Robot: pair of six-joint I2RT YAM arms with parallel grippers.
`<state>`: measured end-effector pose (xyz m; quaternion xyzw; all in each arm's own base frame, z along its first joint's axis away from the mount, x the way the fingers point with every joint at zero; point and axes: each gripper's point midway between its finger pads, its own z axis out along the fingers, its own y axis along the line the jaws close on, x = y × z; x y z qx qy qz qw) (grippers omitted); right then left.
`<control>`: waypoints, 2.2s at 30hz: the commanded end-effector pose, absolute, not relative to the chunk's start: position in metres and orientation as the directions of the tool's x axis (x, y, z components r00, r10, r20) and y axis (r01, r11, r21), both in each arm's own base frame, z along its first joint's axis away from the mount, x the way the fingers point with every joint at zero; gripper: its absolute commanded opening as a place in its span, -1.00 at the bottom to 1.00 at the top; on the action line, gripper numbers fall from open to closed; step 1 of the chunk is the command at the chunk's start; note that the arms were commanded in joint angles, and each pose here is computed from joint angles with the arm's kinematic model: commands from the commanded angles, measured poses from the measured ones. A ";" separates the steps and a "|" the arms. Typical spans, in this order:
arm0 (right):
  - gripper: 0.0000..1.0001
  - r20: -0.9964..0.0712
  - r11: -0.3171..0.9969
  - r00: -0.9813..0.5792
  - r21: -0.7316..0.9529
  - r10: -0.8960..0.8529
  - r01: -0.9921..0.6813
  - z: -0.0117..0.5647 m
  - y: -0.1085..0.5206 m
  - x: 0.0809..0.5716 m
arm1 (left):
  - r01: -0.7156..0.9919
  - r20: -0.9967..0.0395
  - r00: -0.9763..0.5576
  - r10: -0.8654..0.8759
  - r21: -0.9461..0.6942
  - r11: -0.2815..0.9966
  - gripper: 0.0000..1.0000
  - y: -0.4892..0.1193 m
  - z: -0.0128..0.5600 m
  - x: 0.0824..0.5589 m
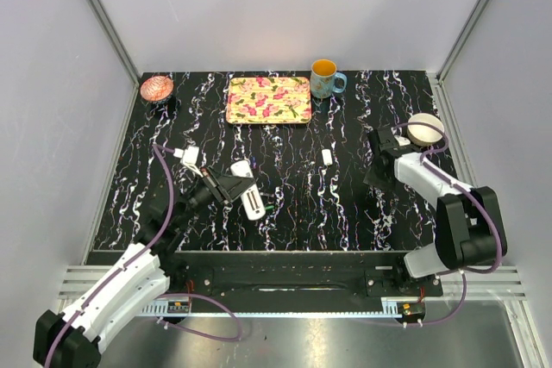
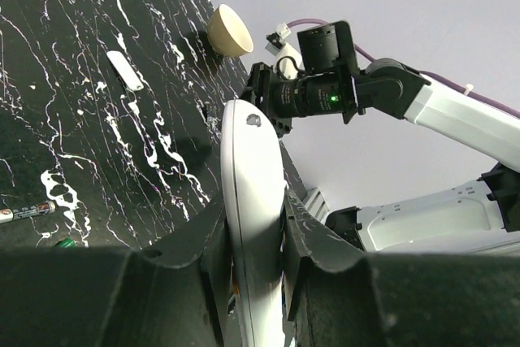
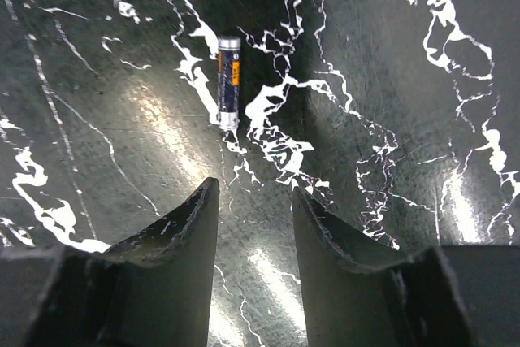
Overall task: Load the batteries into the remote control
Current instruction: Pick up the battery from the center of the board, then load the battery into the remote control.
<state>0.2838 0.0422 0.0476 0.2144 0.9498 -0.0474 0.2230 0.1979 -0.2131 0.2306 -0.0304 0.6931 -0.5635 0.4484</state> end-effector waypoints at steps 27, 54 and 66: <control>-0.38 -0.409 0.859 -0.779 0.028 0.476 0.510 0.012 0.033 0.324 | 0.533 -0.614 -0.571 -0.545 -0.782 0.323 -1.00 -0.220 0.248 0.197; -1.00 -0.568 0.882 -0.823 0.386 -0.003 -0.269 0.209 0.206 0.209 | 0.520 -0.545 -0.602 -0.584 -0.822 0.232 -1.00 -0.239 0.259 0.223; -1.00 -0.542 0.741 -0.798 0.416 -0.263 -0.527 0.262 0.277 0.150 | 0.540 -0.412 -0.724 -0.554 -0.837 -0.083 -1.00 -0.269 0.289 0.226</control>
